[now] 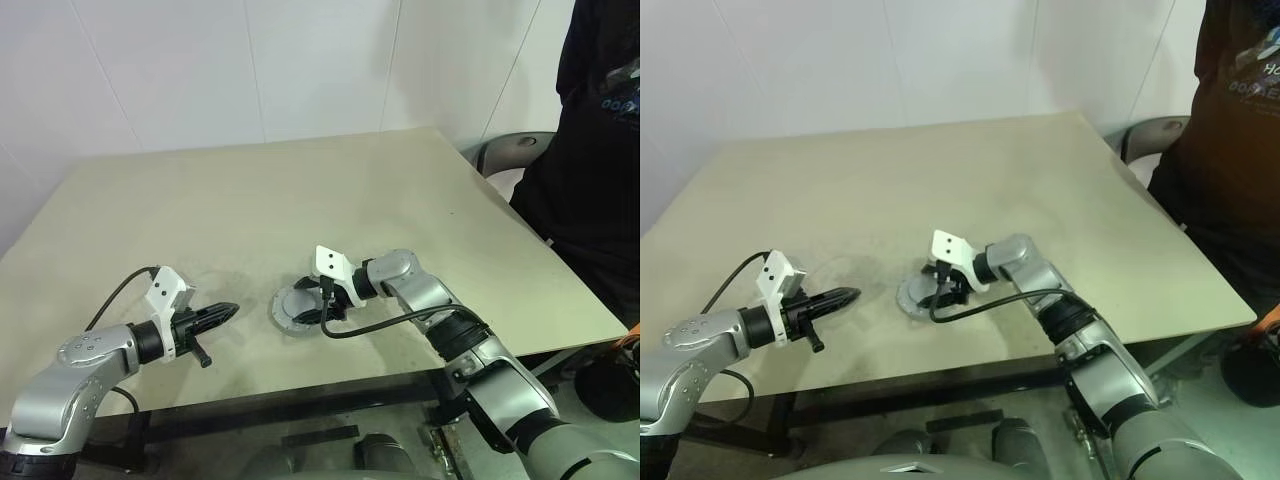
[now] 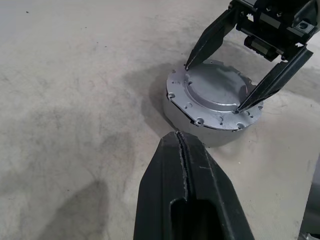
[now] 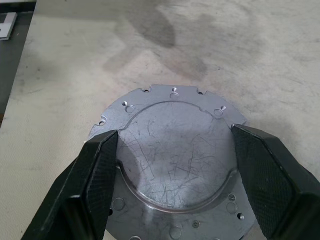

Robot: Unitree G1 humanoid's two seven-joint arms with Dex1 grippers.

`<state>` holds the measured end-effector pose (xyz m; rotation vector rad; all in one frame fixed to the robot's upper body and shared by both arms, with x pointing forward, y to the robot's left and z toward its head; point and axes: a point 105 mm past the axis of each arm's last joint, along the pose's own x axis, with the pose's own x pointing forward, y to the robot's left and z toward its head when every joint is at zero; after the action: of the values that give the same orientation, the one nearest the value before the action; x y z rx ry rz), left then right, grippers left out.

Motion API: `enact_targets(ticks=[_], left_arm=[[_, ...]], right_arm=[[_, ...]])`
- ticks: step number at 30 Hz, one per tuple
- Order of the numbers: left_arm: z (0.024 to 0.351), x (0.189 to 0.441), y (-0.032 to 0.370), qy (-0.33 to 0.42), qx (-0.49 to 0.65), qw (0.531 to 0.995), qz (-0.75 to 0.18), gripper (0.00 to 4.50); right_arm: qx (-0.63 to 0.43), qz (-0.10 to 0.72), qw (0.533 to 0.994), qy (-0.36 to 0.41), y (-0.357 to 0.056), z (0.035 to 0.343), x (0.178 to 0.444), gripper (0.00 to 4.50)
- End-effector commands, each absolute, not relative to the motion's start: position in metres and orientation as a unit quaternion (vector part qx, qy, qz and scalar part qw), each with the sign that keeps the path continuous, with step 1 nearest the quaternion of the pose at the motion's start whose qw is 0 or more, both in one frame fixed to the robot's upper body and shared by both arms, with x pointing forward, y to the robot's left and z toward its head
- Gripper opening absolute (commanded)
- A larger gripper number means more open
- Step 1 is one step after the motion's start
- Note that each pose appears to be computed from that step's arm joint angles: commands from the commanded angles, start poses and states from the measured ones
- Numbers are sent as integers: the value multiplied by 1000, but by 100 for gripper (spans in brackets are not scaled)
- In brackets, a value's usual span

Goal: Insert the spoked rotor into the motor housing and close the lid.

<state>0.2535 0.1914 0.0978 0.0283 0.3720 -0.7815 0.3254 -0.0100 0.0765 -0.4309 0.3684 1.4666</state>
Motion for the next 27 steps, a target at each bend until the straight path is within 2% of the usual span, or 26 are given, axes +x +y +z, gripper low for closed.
enact_targets(ticks=[1,27], left_arm=[[108,255,188,161,27,907,-387,0],[107,255,189,162,27,908,-386,0]], right_arm=[[-178,659,718,135,-5,95,331,318],[-232,648,706,166,-18,74,332,318]])
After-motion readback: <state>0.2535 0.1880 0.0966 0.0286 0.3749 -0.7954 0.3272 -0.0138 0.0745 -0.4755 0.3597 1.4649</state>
